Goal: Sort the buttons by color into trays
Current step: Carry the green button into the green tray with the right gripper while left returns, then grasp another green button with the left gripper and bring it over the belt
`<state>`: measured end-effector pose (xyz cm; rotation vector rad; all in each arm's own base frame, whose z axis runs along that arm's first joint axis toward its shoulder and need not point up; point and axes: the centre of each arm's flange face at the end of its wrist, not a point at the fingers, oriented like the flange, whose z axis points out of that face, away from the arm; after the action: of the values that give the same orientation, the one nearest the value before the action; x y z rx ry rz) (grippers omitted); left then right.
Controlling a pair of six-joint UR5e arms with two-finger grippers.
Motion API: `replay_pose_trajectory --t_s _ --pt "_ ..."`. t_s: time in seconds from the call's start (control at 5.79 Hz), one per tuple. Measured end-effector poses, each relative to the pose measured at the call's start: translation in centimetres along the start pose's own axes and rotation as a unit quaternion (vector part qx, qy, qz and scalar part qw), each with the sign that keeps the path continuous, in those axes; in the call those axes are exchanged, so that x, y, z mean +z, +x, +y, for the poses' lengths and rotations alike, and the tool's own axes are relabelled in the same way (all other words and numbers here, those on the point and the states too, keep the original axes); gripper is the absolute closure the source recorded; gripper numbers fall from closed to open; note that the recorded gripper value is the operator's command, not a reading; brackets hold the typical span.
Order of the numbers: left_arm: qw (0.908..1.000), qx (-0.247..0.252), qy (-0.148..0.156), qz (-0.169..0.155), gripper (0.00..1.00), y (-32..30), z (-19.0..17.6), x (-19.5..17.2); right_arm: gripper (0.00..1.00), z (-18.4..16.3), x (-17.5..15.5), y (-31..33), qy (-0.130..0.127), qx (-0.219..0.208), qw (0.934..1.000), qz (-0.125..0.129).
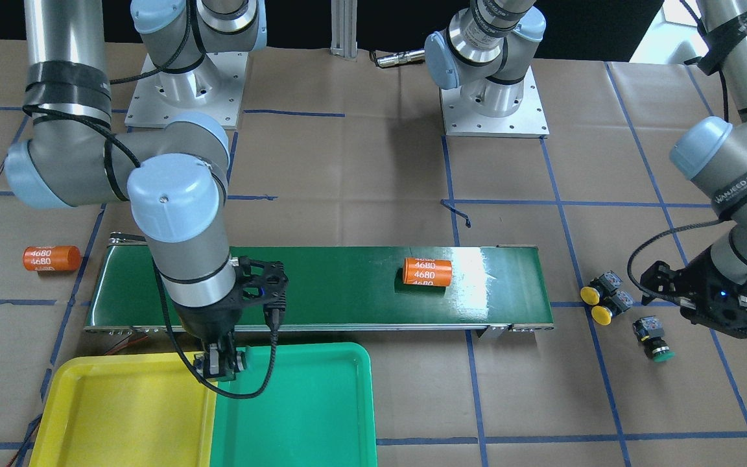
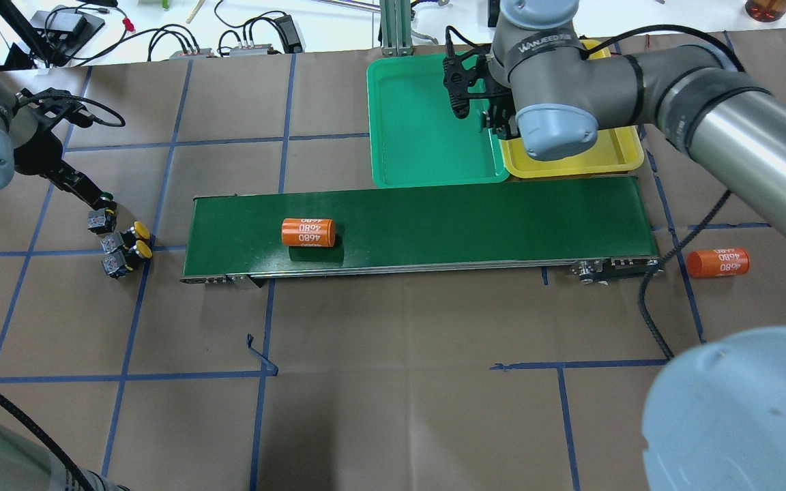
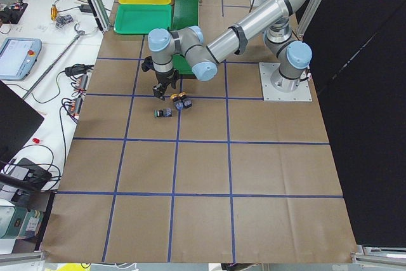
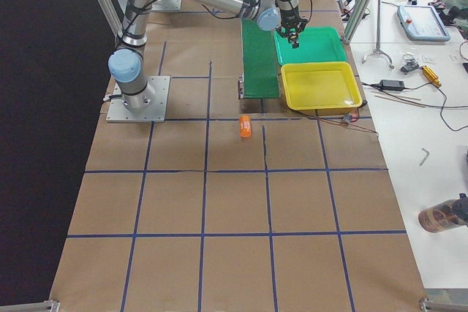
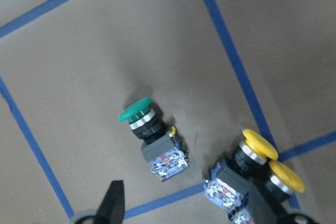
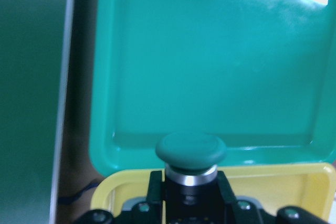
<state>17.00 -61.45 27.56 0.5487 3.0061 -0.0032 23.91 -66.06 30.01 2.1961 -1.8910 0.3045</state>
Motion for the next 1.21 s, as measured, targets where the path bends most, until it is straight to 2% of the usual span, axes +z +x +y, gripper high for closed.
replay_pose_trajectory --t_s 0.17,0.35,0.52,0.86,1.04,1.21 --pt "0.997 -0.078 0.001 -0.001 0.13 -1.0 -0.9 1.9 0.01 -2.6 2.9 0.8 0.011 0.005 0.9999 0.006" --pt "0.9942 -0.107 -0.005 0.005 0.14 -1.4 -1.4 4.5 0.0 -3.8 4.3 1.0 0.016 0.01 0.9998 0.009" --pt "0.9933 -0.114 -0.014 0.012 0.25 -1.3 -1.5 6.7 0.0 -3.9 3.3 1.5 0.014 0.014 0.9996 0.018" --pt "0.9938 -0.107 -0.026 0.019 0.24 -1.2 -1.5 9.1 0.0 -3.3 -0.2 1.7 -0.005 0.016 0.9996 0.025" --pt "0.9938 -0.105 -0.028 0.02 0.28 -1.3 -1.5 10.1 0.0 -3.1 -0.7 1.6 -0.009 0.016 0.9995 0.025" --pt "0.9939 -0.105 -0.028 0.019 0.66 -1.4 -1.5 10.6 0.0 -1.9 -4.0 0.1 -0.021 0.019 0.9996 -0.003"
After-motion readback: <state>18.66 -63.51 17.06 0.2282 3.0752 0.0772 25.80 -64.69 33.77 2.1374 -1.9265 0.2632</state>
